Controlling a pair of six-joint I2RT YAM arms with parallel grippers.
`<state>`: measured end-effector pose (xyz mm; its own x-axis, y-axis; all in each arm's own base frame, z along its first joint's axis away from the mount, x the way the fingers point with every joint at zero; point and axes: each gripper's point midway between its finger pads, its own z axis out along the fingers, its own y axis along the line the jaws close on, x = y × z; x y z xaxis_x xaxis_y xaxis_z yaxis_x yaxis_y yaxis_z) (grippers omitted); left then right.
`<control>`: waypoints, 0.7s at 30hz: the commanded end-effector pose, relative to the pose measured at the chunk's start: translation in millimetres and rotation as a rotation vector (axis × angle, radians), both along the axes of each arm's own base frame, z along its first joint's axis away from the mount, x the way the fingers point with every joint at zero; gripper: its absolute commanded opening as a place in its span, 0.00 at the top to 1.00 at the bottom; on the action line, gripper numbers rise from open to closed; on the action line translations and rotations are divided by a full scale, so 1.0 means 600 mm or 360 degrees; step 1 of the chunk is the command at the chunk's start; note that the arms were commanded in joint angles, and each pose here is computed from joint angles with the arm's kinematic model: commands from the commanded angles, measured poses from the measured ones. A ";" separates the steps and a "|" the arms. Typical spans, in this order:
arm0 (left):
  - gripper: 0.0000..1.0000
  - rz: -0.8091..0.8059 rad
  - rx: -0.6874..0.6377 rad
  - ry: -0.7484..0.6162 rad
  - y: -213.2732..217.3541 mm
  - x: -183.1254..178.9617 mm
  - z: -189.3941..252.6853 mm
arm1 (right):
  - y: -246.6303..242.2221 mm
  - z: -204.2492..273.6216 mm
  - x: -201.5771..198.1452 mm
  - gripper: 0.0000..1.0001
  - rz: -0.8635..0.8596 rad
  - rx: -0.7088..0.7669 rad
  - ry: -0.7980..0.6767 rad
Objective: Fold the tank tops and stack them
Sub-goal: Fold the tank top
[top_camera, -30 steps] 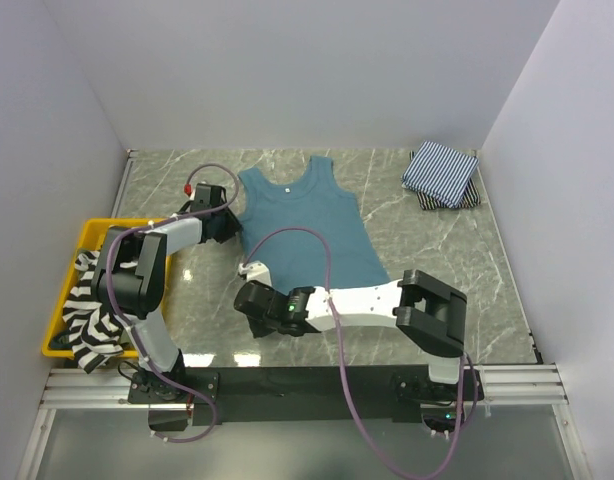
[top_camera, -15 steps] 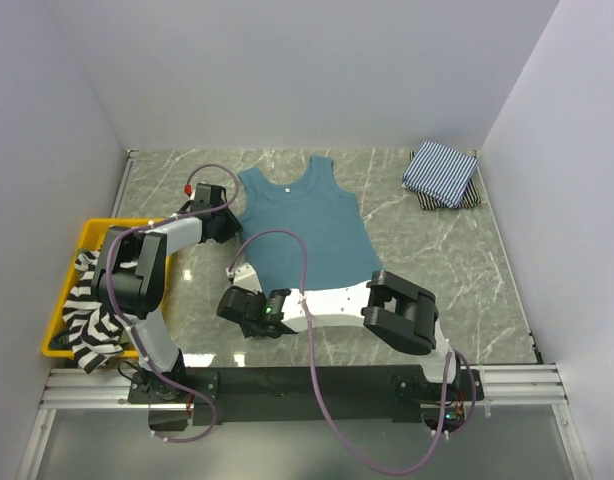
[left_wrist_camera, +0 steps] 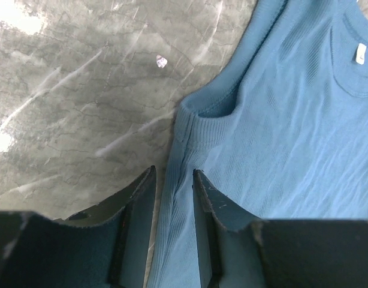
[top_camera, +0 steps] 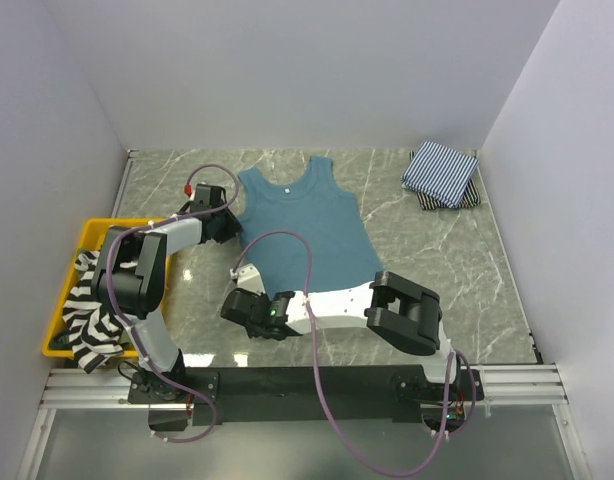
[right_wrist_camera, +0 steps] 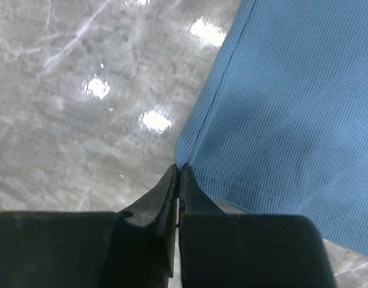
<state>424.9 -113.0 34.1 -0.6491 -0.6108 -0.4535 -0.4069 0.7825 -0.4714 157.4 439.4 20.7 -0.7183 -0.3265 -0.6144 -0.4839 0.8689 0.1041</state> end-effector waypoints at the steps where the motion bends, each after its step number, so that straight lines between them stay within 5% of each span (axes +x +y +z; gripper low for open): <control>1: 0.63 0.0003 -0.0048 -0.0061 -0.001 0.008 0.008 | 0.005 0.028 -0.010 1.00 0.0005 0.0115 0.0029; 13: 0.67 0.0021 -0.0052 -0.0043 0.011 0.013 -0.007 | 0.011 0.061 -0.037 1.00 0.0070 0.0313 0.0147; 18: 0.81 0.0019 -0.0071 -0.0059 0.008 0.017 -0.012 | 0.008 0.071 -0.046 1.00 0.0085 0.0352 0.0176; 21: 0.98 0.0042 -0.0051 -0.0053 0.015 0.013 -0.012 | 0.014 0.079 -0.049 1.00 0.0105 0.0374 0.0191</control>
